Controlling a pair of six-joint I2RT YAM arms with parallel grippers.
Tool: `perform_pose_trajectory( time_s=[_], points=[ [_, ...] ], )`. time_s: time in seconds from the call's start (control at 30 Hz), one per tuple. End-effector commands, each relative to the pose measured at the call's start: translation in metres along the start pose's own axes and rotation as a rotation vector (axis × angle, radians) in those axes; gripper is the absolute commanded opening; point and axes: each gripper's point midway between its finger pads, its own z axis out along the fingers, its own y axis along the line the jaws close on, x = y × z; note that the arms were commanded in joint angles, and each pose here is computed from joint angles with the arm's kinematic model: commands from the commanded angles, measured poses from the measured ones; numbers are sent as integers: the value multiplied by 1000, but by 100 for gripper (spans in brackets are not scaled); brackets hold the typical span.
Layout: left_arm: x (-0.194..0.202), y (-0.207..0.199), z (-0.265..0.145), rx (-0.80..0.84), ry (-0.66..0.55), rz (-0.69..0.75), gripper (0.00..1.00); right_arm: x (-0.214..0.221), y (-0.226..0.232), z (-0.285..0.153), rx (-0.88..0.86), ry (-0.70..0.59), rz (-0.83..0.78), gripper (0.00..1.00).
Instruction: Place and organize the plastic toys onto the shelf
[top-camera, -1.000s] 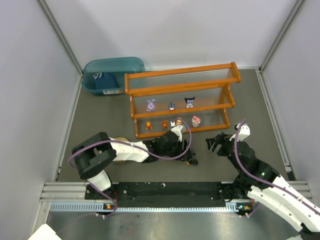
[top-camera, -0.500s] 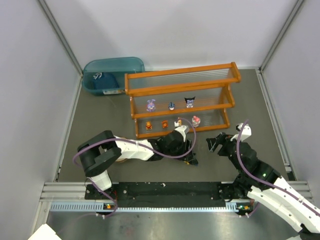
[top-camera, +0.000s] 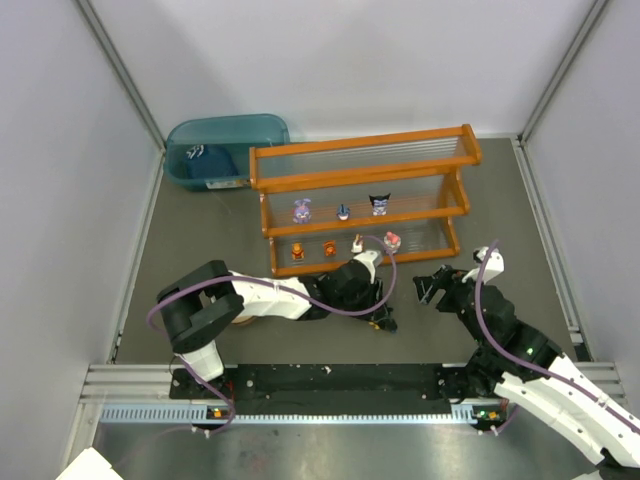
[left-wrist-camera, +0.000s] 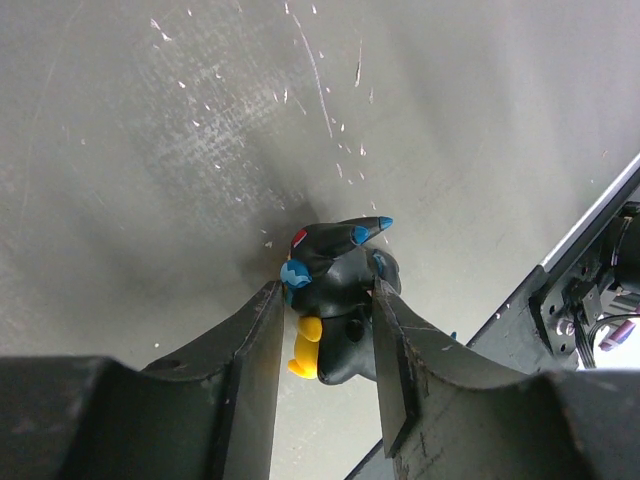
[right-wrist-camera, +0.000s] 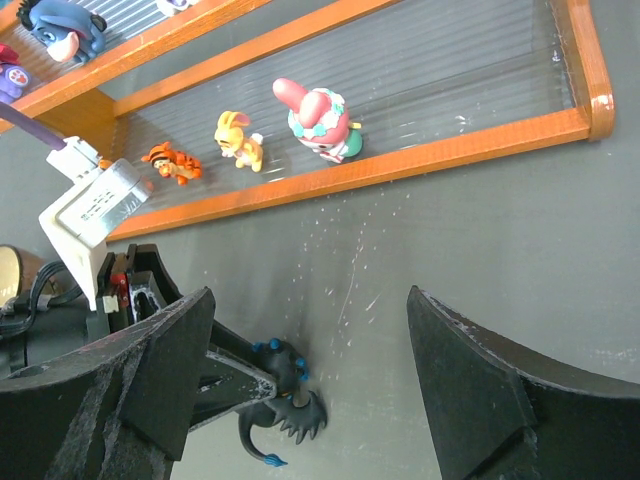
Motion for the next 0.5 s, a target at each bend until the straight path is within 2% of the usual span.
perform_pose_trajectory(
  time_s=[0.0, 0.1, 0.23, 0.4, 0.43, 0.47],
  points=[
    [-5, -6, 3, 10, 0, 27, 25, -1, -2, 0, 4, -15, 9, 78],
    [-4, -8, 3, 20, 5, 35, 13, -2, -1, 0, 1, -18, 9, 78],
    [-6, -17, -2, 79, -16, 59, 4, -1, -1, -1, -1, -16, 9, 79],
    [-5, -38, -16, 237, -52, 94, 0, -4, 9, -6, -58, -15, 7, 79],
    [-18, -55, -25, 319, -119, 117, 0, -9, 13, -9, -89, -31, 2, 80],
    [-15, -63, -32, 374, -116, 134, 0, -8, 18, -11, -123, -25, 1, 80]
  ],
)
